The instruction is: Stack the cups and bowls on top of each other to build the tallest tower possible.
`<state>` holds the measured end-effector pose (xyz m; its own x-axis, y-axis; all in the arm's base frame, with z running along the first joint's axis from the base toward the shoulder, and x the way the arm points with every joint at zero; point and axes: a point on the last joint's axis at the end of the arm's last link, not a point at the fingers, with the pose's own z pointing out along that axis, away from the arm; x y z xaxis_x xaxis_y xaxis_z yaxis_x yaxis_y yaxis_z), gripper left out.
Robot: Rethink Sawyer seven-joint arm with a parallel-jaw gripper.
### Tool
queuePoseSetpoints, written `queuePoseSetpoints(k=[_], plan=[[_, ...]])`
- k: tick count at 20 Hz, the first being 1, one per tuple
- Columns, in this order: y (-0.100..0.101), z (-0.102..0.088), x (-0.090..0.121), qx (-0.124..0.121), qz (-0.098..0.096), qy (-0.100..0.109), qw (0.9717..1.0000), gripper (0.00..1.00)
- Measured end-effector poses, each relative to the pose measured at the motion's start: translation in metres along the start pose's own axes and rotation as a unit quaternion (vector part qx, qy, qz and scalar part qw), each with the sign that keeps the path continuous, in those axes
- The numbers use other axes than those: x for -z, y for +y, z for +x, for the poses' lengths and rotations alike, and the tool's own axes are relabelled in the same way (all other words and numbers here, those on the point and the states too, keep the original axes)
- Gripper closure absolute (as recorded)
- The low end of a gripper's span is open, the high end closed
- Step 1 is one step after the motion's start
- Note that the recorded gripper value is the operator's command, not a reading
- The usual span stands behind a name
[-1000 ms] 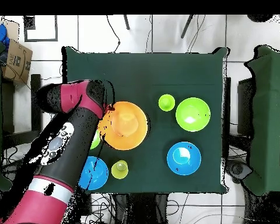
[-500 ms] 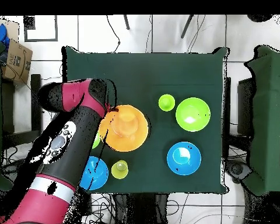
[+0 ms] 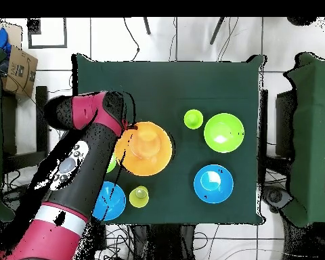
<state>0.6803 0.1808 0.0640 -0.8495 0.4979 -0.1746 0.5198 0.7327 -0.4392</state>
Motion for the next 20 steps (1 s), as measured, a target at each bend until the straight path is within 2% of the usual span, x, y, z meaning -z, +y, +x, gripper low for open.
queuePoseSetpoints(k=[4,7,13,16,20], plan=[[0.000,-0.001,0.003,-0.001,-0.003,0.000,1.0000,0.00],[-0.001,-0.002,0.011,-0.003,-0.005,0.007,1.0000,0.00],[-0.018,-0.006,0.042,-0.017,0.000,0.052,0.9985,0.00],[-0.032,-0.013,0.068,-0.028,0.001,0.078,0.9965,0.00],[-0.046,-0.021,0.091,-0.038,-0.005,0.090,0.9952,0.00]])
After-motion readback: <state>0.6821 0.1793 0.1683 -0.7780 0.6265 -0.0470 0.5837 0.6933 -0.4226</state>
